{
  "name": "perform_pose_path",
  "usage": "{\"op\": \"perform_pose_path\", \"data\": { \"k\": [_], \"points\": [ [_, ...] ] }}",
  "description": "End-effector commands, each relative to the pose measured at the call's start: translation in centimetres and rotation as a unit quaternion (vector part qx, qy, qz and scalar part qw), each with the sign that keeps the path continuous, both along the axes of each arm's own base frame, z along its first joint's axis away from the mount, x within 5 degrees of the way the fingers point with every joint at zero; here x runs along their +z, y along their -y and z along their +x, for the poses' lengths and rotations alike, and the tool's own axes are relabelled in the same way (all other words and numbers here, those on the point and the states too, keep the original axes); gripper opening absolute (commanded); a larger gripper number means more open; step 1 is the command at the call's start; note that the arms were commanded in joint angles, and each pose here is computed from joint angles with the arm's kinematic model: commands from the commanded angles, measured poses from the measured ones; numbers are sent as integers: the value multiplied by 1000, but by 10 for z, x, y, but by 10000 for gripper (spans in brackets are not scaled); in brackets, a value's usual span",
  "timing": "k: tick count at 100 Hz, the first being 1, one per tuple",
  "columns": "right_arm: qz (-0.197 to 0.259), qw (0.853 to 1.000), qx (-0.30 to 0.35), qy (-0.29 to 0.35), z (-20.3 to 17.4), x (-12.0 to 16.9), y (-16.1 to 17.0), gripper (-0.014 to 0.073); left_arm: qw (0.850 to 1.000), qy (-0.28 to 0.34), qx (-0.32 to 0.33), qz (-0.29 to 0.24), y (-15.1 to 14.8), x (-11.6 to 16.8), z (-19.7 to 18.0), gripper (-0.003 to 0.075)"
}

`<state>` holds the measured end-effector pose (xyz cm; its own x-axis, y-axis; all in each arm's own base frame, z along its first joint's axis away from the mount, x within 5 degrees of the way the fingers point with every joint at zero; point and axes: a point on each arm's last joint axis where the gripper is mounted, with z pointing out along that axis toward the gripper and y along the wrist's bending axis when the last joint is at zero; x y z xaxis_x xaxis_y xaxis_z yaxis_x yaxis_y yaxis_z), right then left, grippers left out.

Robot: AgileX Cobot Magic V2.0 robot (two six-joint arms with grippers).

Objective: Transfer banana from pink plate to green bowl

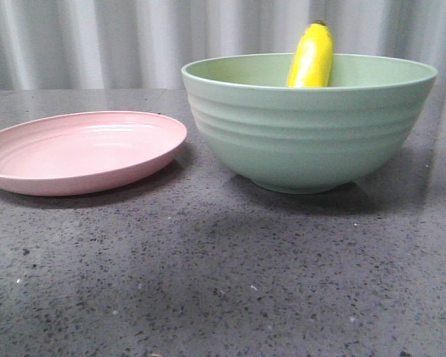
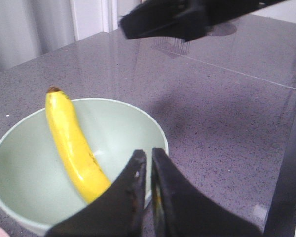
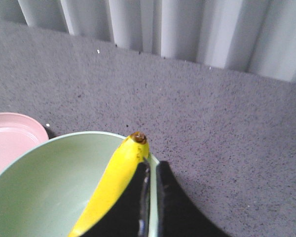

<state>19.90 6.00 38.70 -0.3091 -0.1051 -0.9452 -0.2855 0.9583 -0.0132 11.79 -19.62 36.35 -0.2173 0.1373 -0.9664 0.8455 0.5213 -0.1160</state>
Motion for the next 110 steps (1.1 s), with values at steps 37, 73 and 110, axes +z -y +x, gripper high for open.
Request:
{"op": "perform_pose_path", "data": {
  "k": [37,73,110],
  "points": [
    [40,984,3,172,-112,-56,34,-64,988,81,24,-128,-82,-34,-46,-20],
    [41,984,-3,174,-169,-101,53,-64,972,121,26,-197,-138,-79,-79,-20],
    [33,989,-4,146,-173,-112,54,-64,960,145,26,-240,-155,-90,-90,-20]
  ]
}}
